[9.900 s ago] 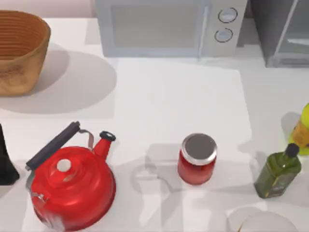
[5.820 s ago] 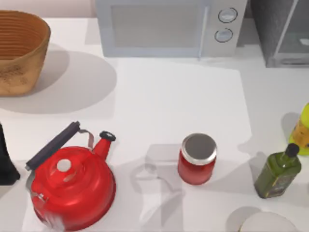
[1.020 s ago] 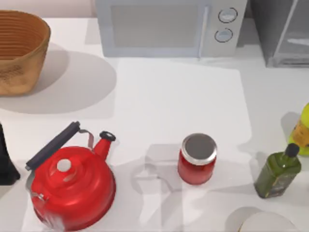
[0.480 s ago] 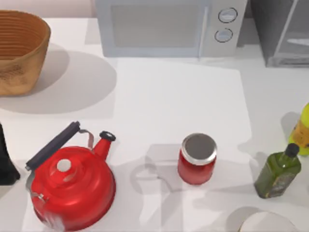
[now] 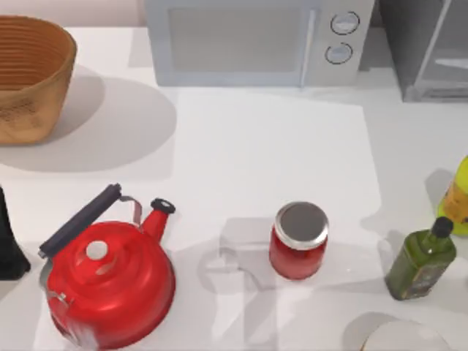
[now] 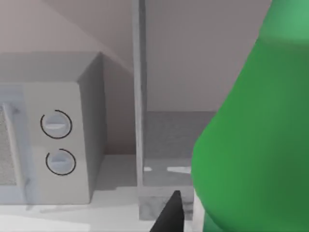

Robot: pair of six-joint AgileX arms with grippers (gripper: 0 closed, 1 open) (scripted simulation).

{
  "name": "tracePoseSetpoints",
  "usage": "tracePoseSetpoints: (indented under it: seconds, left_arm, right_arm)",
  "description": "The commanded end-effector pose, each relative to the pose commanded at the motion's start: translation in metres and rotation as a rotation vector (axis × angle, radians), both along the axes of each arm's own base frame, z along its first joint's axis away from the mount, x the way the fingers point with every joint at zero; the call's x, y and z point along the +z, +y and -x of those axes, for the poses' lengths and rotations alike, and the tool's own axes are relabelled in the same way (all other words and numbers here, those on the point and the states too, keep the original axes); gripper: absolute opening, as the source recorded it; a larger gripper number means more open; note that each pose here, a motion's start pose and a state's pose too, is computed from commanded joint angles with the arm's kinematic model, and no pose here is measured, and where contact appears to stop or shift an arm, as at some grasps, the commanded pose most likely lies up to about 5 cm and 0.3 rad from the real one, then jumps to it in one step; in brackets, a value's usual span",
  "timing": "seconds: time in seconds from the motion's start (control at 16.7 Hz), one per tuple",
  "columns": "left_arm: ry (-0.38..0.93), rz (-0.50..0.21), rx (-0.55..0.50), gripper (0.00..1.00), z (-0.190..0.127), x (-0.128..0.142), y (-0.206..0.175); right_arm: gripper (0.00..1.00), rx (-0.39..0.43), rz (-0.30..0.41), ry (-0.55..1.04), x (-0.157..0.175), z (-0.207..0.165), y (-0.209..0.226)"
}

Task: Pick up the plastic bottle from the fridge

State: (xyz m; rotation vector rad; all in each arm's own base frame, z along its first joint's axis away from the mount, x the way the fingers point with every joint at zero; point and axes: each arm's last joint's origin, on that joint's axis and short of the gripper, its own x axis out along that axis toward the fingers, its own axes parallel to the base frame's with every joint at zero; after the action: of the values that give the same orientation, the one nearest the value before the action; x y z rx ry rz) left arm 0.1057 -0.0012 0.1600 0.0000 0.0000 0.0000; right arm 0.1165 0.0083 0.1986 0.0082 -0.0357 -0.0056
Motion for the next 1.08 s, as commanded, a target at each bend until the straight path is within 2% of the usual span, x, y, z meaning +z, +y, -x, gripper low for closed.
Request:
tracePoseSetpoints:
  seconds: [0.3, 0.48, 0.78, 1.08]
  left_arm:
    - [0.0, 0.0, 0.0, 1.0, 0.0, 0.0, 0.0]
    - [0.0, 0.0, 0.0, 1.0, 0.0, 0.0, 0.0]
    - [0.0, 0.0, 0.0, 1.0, 0.0, 0.0, 0.0]
    - [0.0, 0.0, 0.0, 1.0, 0.0, 0.0, 0.0]
  right_arm:
    - [0.0, -0.007, -0.009, 0.035, 0.041, -0.048, 0.032]
    - [0.0, -0.007, 0.004, 0.089, 0.044, -0.092, 0.073]
    - [0.0, -0.003, 0.035, 0.14, 0.008, -0.146, 0.166]
    - [0.0, 0.002, 0.018, 0.11, -0.034, -0.159, 0.249]
